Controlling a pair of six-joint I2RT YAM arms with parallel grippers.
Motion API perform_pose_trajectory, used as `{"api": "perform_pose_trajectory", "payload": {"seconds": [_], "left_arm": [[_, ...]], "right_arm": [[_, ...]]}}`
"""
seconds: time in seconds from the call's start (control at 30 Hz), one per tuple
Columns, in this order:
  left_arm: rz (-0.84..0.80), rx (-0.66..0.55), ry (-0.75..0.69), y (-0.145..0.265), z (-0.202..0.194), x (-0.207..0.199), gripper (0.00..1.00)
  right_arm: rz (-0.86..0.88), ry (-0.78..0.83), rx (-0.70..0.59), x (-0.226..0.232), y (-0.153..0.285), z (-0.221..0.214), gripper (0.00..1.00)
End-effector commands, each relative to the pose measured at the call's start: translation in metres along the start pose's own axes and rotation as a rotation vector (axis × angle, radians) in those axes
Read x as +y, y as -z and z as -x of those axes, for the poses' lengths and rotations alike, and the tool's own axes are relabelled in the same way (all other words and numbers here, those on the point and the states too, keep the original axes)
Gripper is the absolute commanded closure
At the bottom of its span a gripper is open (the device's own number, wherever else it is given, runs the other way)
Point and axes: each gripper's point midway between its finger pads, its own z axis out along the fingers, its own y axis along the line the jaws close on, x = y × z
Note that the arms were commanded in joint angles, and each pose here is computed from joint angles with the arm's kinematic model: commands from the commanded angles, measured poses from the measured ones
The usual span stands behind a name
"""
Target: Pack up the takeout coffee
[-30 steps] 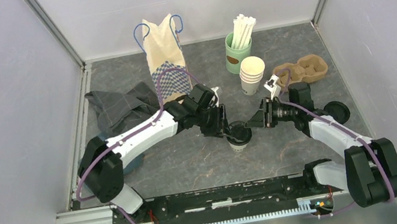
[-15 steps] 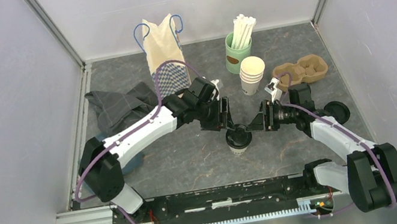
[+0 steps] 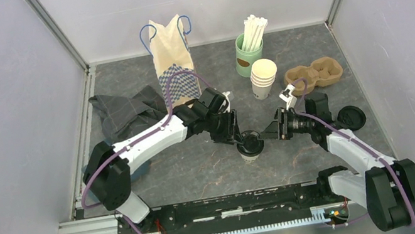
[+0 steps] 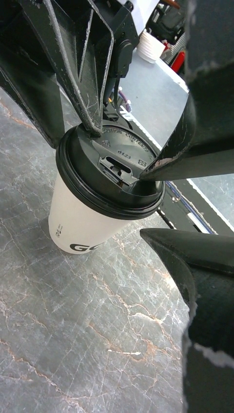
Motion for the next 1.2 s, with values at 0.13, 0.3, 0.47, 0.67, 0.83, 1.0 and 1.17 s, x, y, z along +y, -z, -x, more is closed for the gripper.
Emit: {"api": "perform_pose_trajectory", "payload": {"seconds": [0.13, 0.3, 0.47, 0.67, 0.83, 1.0, 1.17], "left_arm": [[0.007, -0.043, -0.037, 0.024, 0.01, -0.012, 0.34], [-0.072, -0.05, 0.035, 0.036, -0.003, -0.021, 0.31], [-0.073, -0.004, 0.113, 0.027, -0.02, -0.01, 0.49], [-0.063, 0.004, 0.173, 0.015, -0.013, 0.001, 0.58], [-0.082, -0.004, 0.193, 0.01, -0.007, 0.0, 0.57], [-0.076, -0.008, 0.202, 0.008, -0.004, 0.001, 0.56], [-0.077, 0.0, 0.202, 0.003, -0.001, 0.001, 0.56]], "right_arm": [[-0.05, 0.005, 0.001, -0.005, 0.001, 0.002, 0.54], [-0.043, 0.002, 0.006, -0.003, 0.001, 0.002, 0.53], [-0.039, 0.004, 0.006, -0.001, 0.001, 0.004, 0.53], [-0.038, 0.008, 0.012, -0.002, 0.002, 0.002, 0.53], [-0.037, 0.01, 0.01, -0.002, 0.002, 0.001, 0.53], [-0.035, 0.012, 0.012, -0.002, 0.002, 0.001, 0.53], [-0.036, 0.011, 0.013, -0.003, 0.002, 0.0, 0.53]]}}
